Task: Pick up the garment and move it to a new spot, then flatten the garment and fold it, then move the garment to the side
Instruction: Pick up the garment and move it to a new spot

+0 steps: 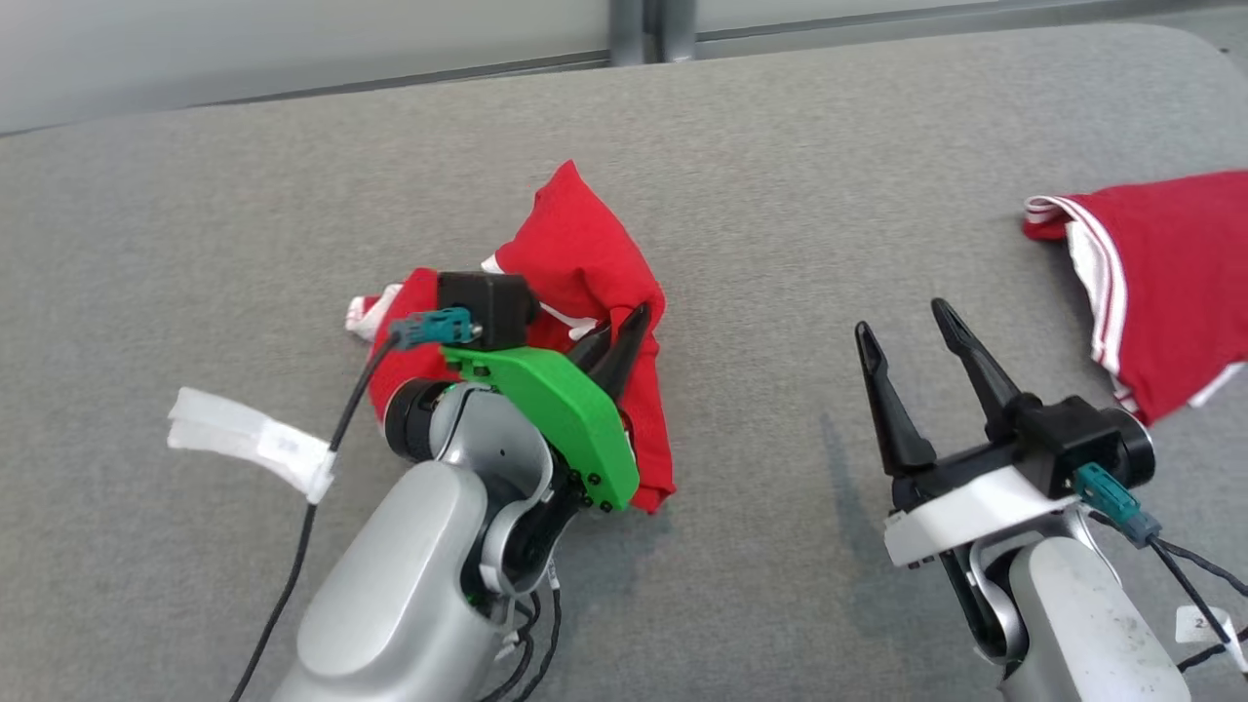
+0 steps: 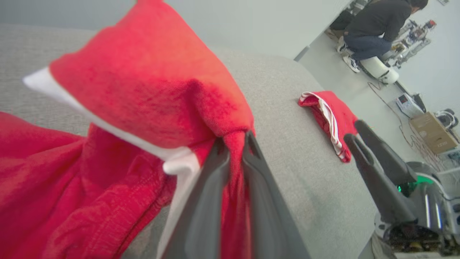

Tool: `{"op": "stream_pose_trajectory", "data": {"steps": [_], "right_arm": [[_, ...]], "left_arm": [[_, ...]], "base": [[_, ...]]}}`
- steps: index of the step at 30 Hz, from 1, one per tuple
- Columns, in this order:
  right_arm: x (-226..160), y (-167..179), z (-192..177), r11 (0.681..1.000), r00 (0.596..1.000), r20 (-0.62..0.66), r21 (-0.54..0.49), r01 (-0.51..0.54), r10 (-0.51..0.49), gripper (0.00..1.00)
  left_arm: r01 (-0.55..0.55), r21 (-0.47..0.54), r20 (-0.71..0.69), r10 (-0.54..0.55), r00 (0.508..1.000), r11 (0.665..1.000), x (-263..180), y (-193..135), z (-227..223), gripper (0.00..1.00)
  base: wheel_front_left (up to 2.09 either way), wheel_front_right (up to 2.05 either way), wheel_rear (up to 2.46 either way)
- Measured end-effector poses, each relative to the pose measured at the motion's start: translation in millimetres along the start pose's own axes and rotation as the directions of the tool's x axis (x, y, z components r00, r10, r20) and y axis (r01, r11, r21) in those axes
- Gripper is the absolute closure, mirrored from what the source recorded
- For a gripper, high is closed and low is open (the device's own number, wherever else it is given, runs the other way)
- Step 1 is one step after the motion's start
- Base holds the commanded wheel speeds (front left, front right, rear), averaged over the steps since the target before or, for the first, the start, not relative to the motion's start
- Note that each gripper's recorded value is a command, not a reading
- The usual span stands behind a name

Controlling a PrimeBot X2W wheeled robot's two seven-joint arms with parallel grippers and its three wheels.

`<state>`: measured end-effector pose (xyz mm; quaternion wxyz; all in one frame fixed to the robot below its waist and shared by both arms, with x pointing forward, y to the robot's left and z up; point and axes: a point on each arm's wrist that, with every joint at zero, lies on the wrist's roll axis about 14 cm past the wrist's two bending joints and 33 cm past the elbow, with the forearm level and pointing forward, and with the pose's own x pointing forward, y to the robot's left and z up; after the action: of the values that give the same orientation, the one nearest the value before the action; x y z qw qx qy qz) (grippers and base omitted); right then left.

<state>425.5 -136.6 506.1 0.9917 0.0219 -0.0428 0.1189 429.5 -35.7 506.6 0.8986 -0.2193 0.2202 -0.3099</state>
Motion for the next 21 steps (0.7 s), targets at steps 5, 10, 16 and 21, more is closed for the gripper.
{"op": "stream_pose_trajectory", "data": {"steps": [5,10,16,21], "right_arm": [[-16.5,-24.4,12.9,0.995,0.995,0.025,0.002,0.096,-0.096,0.0],[-40.4,-51.3,13.9,0.98,0.98,0.014,0.005,0.201,-0.201,0.0],[-70.8,-83.8,12.9,0.946,0.946,-0.006,-0.015,0.324,-0.324,0.0],[-80.7,-93.7,11.5,0.932,0.932,-0.016,-0.026,0.362,-0.363,0.0]], "left_arm": [[0.021,0.103,-0.066,-0.014,0.998,0.994,41.8,-14.8,-16.0,1.0],[0.121,0.142,-0.089,-0.109,0.99,0.982,72.7,-51.0,-27.4,0.0],[0.291,0.134,-0.161,-0.269,0.95,0.947,84.4,-107.9,-61.2,0.0],[0.36,0.121,-0.152,-0.341,0.928,0.925,85.8,-132.2,-66.5,0.0]], "base": [[0.0,0.0,0.0],[0.0,0.0,0.0],[0.0,0.0,0.0],[0.0,0.0,0.0]]}}
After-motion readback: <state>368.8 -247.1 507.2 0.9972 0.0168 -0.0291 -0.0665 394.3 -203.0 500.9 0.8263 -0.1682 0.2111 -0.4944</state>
